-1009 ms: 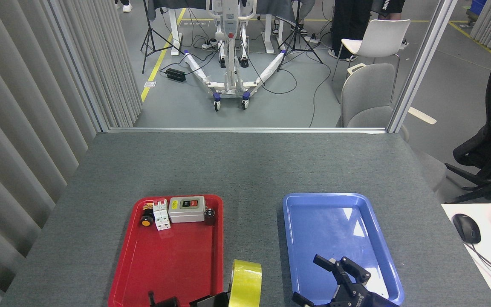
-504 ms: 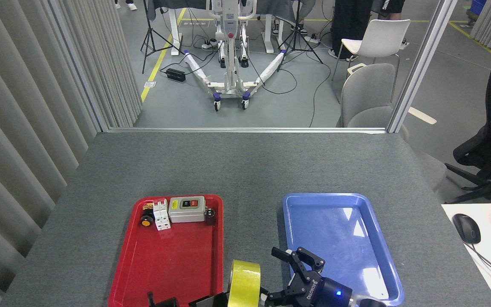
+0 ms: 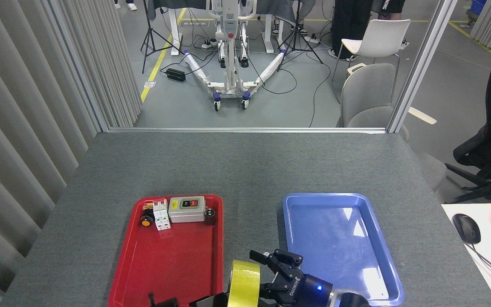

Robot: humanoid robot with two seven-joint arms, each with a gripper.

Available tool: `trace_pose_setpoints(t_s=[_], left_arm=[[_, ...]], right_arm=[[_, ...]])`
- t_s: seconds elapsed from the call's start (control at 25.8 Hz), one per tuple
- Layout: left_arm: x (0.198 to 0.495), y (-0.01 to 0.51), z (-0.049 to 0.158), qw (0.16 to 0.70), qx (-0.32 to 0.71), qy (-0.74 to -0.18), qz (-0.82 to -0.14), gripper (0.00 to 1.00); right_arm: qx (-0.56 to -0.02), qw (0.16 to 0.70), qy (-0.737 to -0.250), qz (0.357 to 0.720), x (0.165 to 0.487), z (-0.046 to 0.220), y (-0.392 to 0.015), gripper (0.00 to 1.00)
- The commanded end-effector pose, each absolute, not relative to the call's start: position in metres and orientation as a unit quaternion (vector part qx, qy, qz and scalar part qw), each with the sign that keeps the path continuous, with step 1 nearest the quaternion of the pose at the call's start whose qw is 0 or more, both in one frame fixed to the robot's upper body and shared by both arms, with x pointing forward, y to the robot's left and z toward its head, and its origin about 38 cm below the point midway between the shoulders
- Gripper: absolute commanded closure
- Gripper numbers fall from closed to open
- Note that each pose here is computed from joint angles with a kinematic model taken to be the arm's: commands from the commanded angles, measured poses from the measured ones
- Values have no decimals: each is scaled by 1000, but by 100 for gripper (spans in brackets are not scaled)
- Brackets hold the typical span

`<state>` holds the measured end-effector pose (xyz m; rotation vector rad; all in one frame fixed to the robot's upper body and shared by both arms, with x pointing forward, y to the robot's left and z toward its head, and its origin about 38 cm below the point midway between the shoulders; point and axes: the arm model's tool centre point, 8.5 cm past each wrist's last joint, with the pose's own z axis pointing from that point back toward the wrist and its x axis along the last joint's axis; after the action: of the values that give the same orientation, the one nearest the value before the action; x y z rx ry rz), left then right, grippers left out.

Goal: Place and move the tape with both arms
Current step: 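Move the right gripper toward the tape held by the left gripper, then grasp the tape with the right gripper and release it from the left gripper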

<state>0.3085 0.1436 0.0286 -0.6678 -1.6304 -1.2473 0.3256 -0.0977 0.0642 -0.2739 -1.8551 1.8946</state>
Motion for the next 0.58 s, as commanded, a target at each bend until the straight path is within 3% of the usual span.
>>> trace_pose_setpoints(t_s=[0.0, 0.31, 0.54], left_arm=[[308, 144, 27, 475, -274, -665, -508, 100], [309, 145, 26, 477, -273, -665, -506, 100], [310, 146, 24, 483, -269, -667, -500, 100]], right_arm=[[-87, 229, -676, 695, 327, 61, -93, 43], [-74, 227, -675, 698, 323, 55, -87, 67], [-75, 229, -674, 699, 324, 54, -87, 71]])
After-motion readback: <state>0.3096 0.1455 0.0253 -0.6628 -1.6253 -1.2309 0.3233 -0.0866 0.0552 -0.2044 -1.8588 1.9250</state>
